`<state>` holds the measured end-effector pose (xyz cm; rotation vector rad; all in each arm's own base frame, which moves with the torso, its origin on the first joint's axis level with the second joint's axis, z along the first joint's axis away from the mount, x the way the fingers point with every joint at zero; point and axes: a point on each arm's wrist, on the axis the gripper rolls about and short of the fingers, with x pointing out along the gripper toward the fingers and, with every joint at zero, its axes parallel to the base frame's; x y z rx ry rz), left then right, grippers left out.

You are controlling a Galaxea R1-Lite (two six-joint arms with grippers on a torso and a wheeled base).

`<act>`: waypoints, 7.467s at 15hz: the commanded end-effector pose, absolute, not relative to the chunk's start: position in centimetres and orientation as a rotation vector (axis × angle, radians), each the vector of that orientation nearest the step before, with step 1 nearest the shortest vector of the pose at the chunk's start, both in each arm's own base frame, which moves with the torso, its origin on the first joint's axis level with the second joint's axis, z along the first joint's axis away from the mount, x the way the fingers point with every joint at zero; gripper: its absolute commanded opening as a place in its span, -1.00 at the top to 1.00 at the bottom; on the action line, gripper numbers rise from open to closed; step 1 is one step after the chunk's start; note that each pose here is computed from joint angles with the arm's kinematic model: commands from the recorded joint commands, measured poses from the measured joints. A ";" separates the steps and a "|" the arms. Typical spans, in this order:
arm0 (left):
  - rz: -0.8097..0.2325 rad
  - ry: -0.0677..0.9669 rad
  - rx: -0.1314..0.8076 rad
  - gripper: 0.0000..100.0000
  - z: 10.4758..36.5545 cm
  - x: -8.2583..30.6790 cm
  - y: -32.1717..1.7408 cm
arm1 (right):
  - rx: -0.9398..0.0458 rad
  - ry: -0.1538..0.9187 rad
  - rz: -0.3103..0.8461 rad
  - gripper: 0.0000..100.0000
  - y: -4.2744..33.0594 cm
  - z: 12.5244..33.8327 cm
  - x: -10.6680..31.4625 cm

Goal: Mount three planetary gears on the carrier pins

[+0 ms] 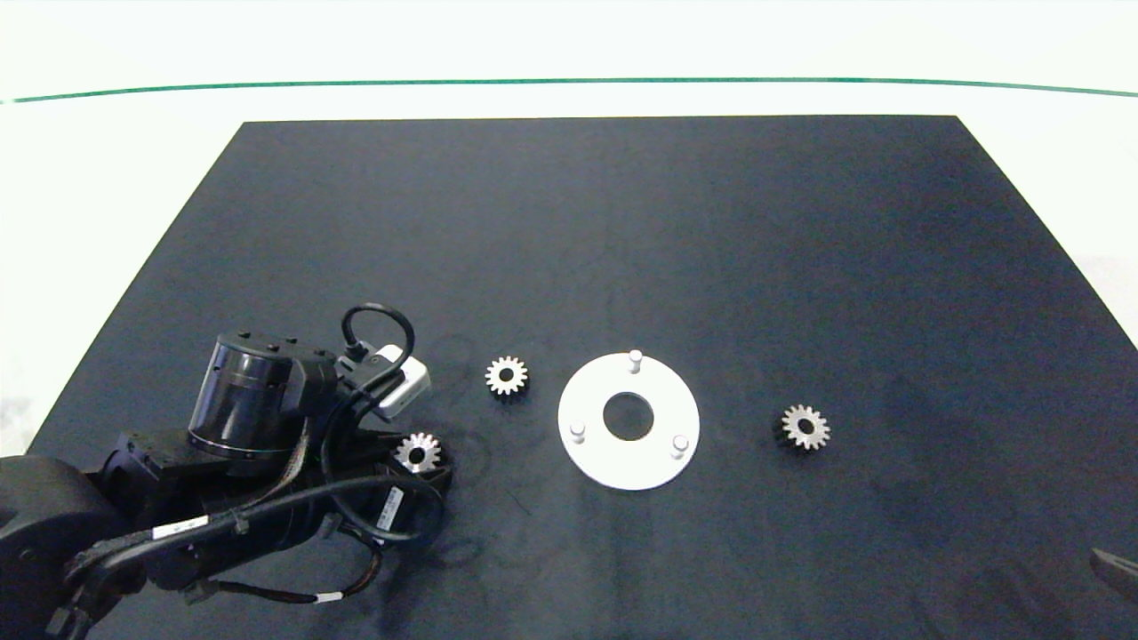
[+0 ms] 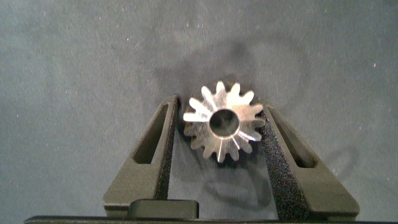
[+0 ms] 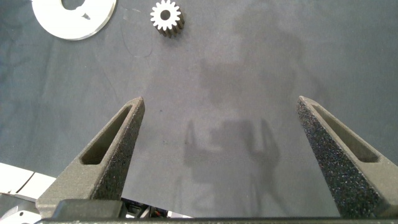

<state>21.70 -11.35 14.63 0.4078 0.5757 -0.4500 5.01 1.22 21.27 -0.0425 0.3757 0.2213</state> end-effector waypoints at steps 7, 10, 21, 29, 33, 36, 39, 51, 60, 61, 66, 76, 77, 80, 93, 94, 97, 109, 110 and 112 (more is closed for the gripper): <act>-0.453 0.560 0.400 0.68 17.1 21.3 -11.3 | -0.044 0.379 0.231 -1.00 1.3 21.2 4.9; -0.453 0.556 0.397 0.68 17.2 21.4 -11.4 | -0.046 0.382 0.232 -1.00 1.2 21.0 4.9; -0.468 0.510 0.392 0.97 18.3 21.6 -12.0 | -0.047 0.380 0.233 -1.00 1.2 20.9 4.8; -0.514 0.458 0.445 1.00 19.1 20.2 -15.2 | -0.047 0.378 0.233 -1.00 1.2 20.9 4.8; -0.505 0.428 0.486 1.00 19.4 19.2 -17.0 | -0.048 0.377 0.234 -1.00 1.2 20.9 4.7; -0.511 0.424 0.512 1.00 19.1 19.0 -18.4 | -0.048 0.378 0.234 -1.00 1.2 20.9 4.7; -0.518 0.425 0.539 1.00 18.7 19.1 -20.0 | -0.048 0.372 0.232 -1.00 1.2 20.9 4.6; -0.547 0.415 0.556 1.00 20.3 19.8 -22.7 | -0.049 0.377 0.232 -1.00 1.1 20.7 4.5; -0.577 0.415 0.540 1.00 20.9 19.2 -23.7 | -0.048 0.377 0.232 -1.00 1.1 20.7 4.5; -0.576 0.412 0.538 1.00 21.0 19.2 -23.8 | -0.048 0.378 0.232 -1.00 1.2 20.7 4.5; -0.572 0.433 0.549 1.00 20.3 19.5 -23.9 | -0.048 0.373 0.232 -1.00 1.1 20.7 4.4; -0.572 0.441 0.552 1.00 19.7 19.9 -24.4 | -0.048 0.374 0.234 -1.00 1.1 20.7 4.4; -0.573 0.442 0.555 1.00 19.6 19.9 -24.4 | -0.048 0.374 0.234 -1.00 1.1 20.7 4.4; -0.574 0.438 0.551 1.00 19.6 20.0 -24.7 | -0.048 0.372 0.234 -1.00 1.1 20.7 4.4; -0.572 0.419 0.537 1.00 19.1 20.6 -25.2 | -0.046 0.374 0.234 -1.00 1.1 20.5 4.4; -0.570 0.417 0.536 1.00 19.2 20.6 -25.2 | -0.048 0.372 0.234 -1.00 1.1 20.6 4.3; -0.571 0.412 0.534 1.00 19.3 20.6 -25.2 | -0.046 0.372 0.234 -1.00 1.1 20.5 4.3; -0.554 0.410 0.531 1.00 19.6 20.7 -24.4 | -0.049 0.370 0.244 -1.00 1.1 20.3 4.1; -0.552 0.412 0.530 1.00 19.6 20.7 -24.4 | -0.049 0.370 0.246 -1.00 1.1 20.3 4.1; -0.549 0.412 0.528 1.00 19.7 20.8 -24.3 | -0.050 0.372 0.249 -1.00 1.1 20.3 4.2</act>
